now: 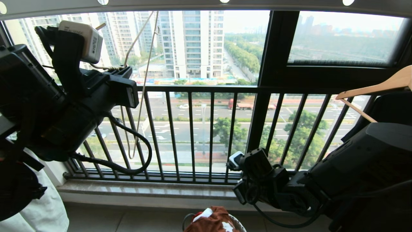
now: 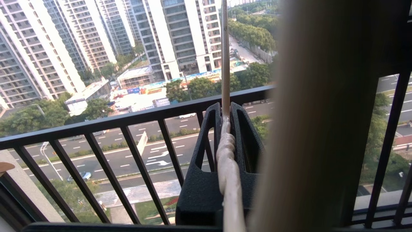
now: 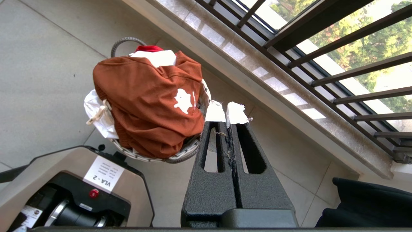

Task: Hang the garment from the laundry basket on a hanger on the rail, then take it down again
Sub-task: Hang the clothes rack on the clothesline

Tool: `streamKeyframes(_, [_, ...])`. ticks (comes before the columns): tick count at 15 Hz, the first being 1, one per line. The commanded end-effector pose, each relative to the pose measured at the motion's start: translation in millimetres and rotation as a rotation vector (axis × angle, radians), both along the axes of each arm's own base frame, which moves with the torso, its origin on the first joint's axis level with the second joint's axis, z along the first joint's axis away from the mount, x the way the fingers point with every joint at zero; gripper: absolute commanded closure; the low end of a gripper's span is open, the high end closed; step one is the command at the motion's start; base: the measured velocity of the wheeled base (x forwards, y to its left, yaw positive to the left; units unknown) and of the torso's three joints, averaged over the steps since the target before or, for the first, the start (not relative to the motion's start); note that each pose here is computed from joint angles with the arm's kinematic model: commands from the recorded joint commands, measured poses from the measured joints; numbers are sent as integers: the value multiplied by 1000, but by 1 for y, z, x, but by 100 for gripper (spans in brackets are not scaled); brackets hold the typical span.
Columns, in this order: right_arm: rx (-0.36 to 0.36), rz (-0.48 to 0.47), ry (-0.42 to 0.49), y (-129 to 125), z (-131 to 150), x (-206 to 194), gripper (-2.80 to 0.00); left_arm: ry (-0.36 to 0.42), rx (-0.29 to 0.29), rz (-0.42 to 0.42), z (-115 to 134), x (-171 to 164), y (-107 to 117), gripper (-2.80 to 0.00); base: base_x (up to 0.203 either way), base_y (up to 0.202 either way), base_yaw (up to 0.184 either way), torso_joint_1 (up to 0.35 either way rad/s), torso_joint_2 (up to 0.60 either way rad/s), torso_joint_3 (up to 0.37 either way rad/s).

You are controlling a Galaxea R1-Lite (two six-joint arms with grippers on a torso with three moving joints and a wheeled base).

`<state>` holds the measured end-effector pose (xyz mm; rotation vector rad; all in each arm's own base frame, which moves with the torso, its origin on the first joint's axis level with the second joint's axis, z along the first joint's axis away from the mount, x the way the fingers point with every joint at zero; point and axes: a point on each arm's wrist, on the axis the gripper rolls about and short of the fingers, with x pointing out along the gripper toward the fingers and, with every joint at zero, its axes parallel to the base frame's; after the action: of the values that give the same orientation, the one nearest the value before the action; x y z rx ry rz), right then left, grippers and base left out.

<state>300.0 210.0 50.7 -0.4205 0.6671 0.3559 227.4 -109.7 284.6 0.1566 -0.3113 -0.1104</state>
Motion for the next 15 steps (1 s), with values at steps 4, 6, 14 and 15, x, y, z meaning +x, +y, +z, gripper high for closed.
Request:
streamKeyframes(4, [12, 0, -15, 0, 6, -1, 0, 369, -13, -201, 40, -72, 42, 0, 0, 0, 0, 0, 0, 0])
streamKeyframes(6, [10, 5, -9, 1, 4, -2, 0, 464, -24, -315, 66, -99, 65, 0, 0, 0, 0, 0, 0, 0])
streamKeyframes(14, [16, 48, -23, 12, 2, -13, 0, 558, 41, -373, 110, -106, 81, 0, 0, 0, 0, 0, 0, 0])
streamKeyframes(15, [17, 48, -25, 12, 3, -14, 0, 566, 44, -374, 114, -100, 80, 0, 0, 0, 0, 0, 0, 0])
